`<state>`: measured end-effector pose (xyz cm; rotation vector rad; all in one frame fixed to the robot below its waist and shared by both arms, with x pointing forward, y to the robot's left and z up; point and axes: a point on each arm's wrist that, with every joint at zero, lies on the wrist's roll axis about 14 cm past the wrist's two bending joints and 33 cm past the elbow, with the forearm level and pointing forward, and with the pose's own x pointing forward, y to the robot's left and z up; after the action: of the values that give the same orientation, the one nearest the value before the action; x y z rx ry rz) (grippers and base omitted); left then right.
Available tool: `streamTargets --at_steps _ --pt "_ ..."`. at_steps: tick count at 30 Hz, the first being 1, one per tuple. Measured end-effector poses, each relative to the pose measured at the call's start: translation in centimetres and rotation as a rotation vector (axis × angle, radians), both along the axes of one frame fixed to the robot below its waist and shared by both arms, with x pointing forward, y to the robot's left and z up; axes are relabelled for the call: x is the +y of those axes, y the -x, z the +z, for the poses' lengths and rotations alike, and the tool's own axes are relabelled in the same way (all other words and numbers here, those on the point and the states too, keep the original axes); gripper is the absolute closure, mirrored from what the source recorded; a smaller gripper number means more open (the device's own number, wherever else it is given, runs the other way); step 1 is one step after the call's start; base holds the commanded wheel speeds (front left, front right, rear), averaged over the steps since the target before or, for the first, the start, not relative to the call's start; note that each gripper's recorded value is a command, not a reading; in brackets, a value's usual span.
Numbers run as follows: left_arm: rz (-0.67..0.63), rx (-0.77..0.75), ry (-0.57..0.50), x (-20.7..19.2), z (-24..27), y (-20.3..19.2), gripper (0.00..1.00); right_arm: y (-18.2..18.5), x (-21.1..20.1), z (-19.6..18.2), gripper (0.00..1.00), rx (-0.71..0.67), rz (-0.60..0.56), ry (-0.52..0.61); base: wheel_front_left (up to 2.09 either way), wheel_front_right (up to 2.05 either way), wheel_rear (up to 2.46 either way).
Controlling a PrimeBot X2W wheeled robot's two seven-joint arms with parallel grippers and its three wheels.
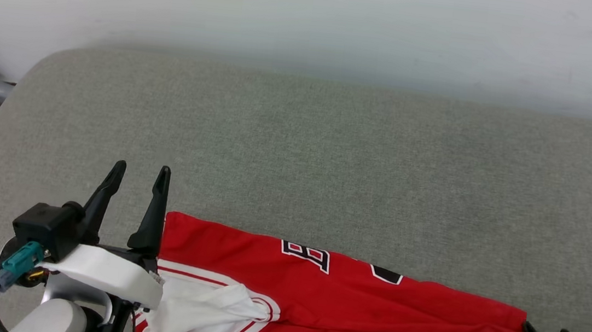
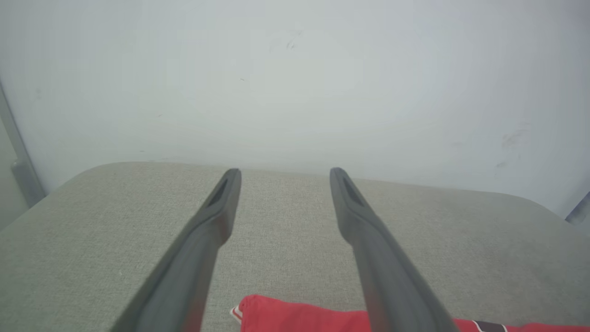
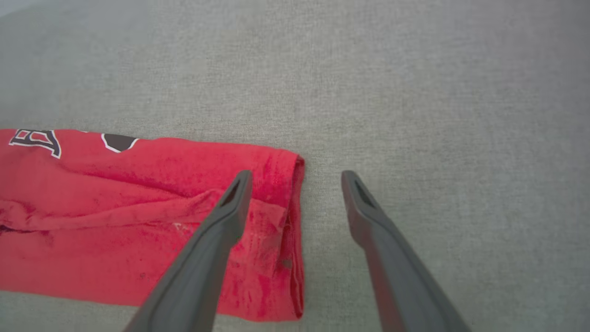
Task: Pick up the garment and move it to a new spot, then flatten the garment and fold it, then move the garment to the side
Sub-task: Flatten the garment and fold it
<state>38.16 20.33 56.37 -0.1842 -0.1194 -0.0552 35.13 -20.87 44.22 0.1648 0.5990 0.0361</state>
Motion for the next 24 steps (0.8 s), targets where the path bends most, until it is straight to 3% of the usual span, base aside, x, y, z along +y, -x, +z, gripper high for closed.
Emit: streamTargets --at_steps 17,19,24 --pt "0.024 0.041 -0.021 0.7 -2.4 0.0 0.00 1.6 4.2 -8.6 0.00 0.382 0.104 -0.092 0.00 0.00 0.00" --pt "0.023 0.039 -0.027 0.6 -2.4 0.1 0.00 1.8 4.5 -8.7 1.00 0.400 0.110 -0.108 0.00 0.00 0.00" --pt "0.012 0.030 -0.042 0.4 -2.2 0.5 0.00 2.0 5.5 -8.1 1.00 0.388 0.127 -0.147 0.00 0.00 0.00"
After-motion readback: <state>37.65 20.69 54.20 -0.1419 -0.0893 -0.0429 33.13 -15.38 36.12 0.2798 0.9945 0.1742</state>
